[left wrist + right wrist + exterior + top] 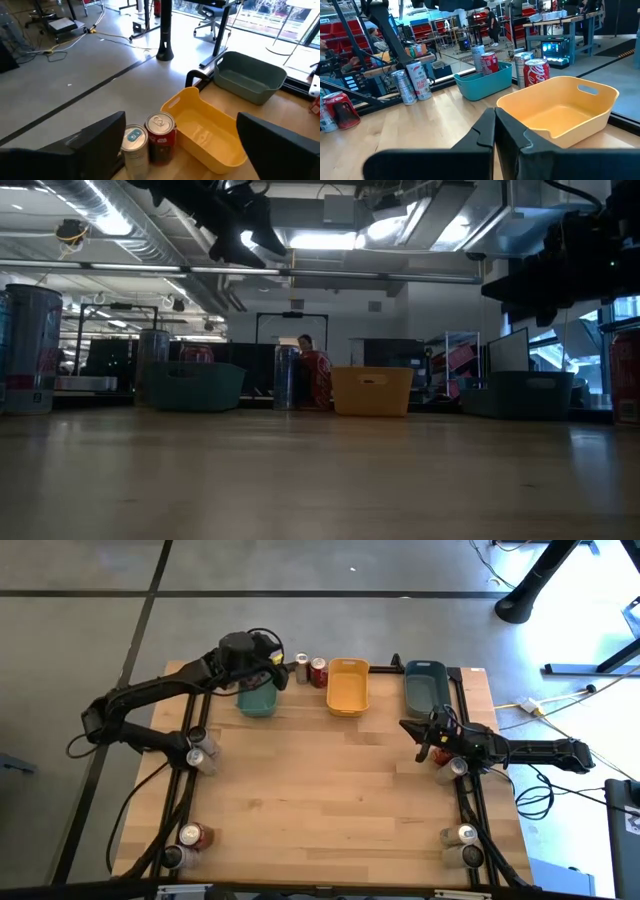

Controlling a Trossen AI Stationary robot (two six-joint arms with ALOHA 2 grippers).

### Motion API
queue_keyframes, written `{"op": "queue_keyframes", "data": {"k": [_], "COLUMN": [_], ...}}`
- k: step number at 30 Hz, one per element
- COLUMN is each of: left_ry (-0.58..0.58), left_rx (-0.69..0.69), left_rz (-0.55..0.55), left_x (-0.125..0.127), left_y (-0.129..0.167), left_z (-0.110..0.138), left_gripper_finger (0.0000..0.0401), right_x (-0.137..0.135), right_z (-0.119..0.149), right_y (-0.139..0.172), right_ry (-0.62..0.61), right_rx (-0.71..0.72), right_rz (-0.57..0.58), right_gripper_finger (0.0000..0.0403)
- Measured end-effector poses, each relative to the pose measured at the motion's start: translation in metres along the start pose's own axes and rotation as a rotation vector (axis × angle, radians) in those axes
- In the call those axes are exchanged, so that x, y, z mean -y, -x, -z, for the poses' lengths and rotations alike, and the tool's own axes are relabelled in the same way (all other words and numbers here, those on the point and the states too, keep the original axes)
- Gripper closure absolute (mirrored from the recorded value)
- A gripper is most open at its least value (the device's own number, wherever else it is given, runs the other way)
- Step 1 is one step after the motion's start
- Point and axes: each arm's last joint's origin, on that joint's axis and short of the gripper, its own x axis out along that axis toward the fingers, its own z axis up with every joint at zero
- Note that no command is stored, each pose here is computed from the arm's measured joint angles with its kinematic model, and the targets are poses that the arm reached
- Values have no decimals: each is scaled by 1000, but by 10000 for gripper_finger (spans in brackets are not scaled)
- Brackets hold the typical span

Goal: Sort soda cans
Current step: Put the top red soda can into the green bin

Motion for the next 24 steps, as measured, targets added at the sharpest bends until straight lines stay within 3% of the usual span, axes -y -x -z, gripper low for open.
{"op": "queue_keyframes", "data": {"k": [3,8,12,19,24], "left_ry": [-11,-47,38,37,17], "left_rx": [21,49,51,181,100], "left_rz": [1,1,3,15,28], "left_x": [0,0,0,0,4], "left_y": [0,2,2,-1,-17], "left_z": [-2,-5,-5,-19,-39], "left_gripper_finger": [7,28,31,32,32], "right_x": [0,1,1,1,1], "right_z": [0,0,0,1,0], "right_y": [0,0,0,0,0], "right_ry": [11,16,17,22,25], "right_rx": [6,2,0,-3,-1], "right_rz": [10,25,25,26,25], "right_gripper_finger": [393,393,393,393,393]}}
